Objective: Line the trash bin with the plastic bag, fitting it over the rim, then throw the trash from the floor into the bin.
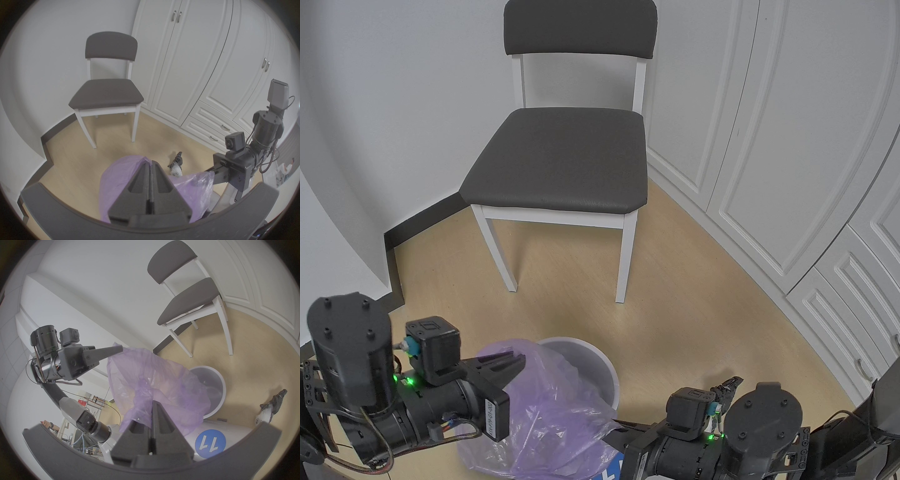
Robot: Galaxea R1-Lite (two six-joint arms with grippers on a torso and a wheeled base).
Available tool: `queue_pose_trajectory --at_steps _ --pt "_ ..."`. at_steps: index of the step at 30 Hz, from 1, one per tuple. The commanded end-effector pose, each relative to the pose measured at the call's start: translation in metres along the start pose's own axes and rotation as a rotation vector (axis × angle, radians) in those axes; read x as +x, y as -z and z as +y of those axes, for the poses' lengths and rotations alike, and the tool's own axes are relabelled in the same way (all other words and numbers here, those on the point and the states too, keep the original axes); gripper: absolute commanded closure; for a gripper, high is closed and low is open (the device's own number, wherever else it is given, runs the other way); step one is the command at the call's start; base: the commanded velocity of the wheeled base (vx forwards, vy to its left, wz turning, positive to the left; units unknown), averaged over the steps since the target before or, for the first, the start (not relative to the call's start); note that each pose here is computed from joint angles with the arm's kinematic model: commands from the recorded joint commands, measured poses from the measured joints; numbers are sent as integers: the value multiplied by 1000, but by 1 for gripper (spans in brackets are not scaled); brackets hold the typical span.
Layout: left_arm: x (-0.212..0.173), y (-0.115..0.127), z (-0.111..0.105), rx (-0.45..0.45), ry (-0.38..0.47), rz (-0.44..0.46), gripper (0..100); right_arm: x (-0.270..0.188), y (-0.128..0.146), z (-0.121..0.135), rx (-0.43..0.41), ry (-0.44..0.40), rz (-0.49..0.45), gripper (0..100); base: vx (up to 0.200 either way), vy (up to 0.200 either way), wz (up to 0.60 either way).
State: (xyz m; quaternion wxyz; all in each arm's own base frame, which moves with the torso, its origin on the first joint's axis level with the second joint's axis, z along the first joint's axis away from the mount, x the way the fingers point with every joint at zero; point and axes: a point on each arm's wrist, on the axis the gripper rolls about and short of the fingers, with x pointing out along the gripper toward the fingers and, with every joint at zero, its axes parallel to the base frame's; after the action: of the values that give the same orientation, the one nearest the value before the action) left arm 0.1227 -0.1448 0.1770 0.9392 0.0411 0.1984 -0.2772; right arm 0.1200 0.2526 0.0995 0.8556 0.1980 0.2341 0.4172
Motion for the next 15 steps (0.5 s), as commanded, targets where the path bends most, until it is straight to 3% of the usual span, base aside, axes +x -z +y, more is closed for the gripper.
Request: queue_pose_trajectory --at_steps 1,7,10,15 --pt "23 9 -6 -11 0 86 100 7 -1 -11 6 34 0 100 0 0 0" --pt "44 14 -2 -61 -39 108 100 28 0 -35 31 112 7 100 0 0 0" --pt "54 17 2 -72 -61 111 100 38 5 -42 91 98 -1 100 0 0 0" --pt "56 18 3 -74 -65 111 100 44 9 -47 100 83 -24 100 0 0 0"
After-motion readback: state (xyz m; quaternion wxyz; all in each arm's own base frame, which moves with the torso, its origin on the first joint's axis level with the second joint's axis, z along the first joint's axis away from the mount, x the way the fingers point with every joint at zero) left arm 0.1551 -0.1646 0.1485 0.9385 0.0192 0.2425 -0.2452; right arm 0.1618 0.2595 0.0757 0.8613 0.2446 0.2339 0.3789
